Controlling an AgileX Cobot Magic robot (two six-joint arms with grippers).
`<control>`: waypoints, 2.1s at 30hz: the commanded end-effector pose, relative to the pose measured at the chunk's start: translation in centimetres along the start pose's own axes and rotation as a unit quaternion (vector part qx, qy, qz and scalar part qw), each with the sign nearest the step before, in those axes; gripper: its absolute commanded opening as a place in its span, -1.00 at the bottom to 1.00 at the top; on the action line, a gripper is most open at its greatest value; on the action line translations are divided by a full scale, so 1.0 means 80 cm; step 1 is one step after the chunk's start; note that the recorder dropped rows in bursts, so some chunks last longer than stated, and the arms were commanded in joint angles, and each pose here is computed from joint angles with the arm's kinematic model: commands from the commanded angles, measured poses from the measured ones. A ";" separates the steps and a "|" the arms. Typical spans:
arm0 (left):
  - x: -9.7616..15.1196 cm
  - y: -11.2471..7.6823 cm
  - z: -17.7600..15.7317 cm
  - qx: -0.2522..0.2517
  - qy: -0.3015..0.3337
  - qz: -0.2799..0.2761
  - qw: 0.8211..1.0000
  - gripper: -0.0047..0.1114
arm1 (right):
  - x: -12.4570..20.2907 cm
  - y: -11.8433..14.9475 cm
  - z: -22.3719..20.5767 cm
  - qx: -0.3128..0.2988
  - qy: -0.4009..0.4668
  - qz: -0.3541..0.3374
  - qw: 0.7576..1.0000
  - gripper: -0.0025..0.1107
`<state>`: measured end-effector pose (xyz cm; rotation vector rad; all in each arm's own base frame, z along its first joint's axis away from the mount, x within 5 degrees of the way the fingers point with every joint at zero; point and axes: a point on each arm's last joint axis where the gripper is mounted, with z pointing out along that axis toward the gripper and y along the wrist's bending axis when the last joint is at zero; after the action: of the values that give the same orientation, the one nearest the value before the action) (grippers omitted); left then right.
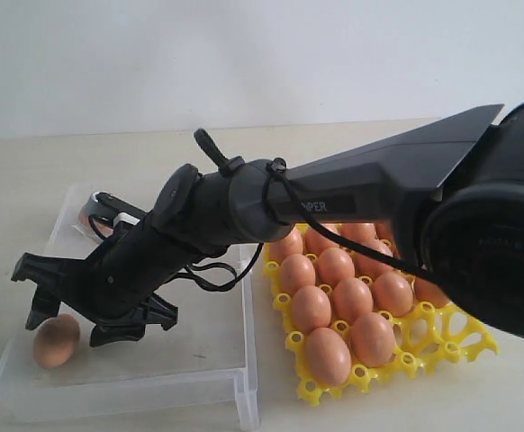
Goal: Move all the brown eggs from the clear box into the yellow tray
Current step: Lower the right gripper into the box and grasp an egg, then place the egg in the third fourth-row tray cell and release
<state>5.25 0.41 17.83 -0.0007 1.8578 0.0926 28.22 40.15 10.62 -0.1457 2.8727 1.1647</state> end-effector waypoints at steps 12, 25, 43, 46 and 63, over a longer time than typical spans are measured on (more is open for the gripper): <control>-0.002 0.000 0.000 -0.002 -0.001 0.002 1.000 -0.92 | 0.001 -0.003 0.008 0.004 -0.007 -0.018 1.000 0.15; -0.002 0.000 0.000 -0.002 -0.001 0.002 1.000 -0.92 | 0.001 -0.002 0.008 0.003 -0.006 -0.016 1.000 0.13; -0.002 0.000 0.000 -0.002 -0.001 0.002 1.000 -0.92 | 0.003 0.008 0.016 -0.002 0.007 -0.028 1.000 -0.85; -0.002 0.000 0.000 -0.002 -0.001 0.002 1.000 -0.92 | -0.002 0.013 -0.001 0.010 -0.015 -0.066 0.998 -0.96; -0.002 0.000 0.000 -0.002 -0.001 0.002 1.000 -0.92 | 0.081 -0.080 -0.280 0.137 -0.418 -0.298 0.848 -0.96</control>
<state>5.25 0.41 17.83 -0.0007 1.8578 0.0926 24.51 23.05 22.31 -0.3410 2.0218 0.6047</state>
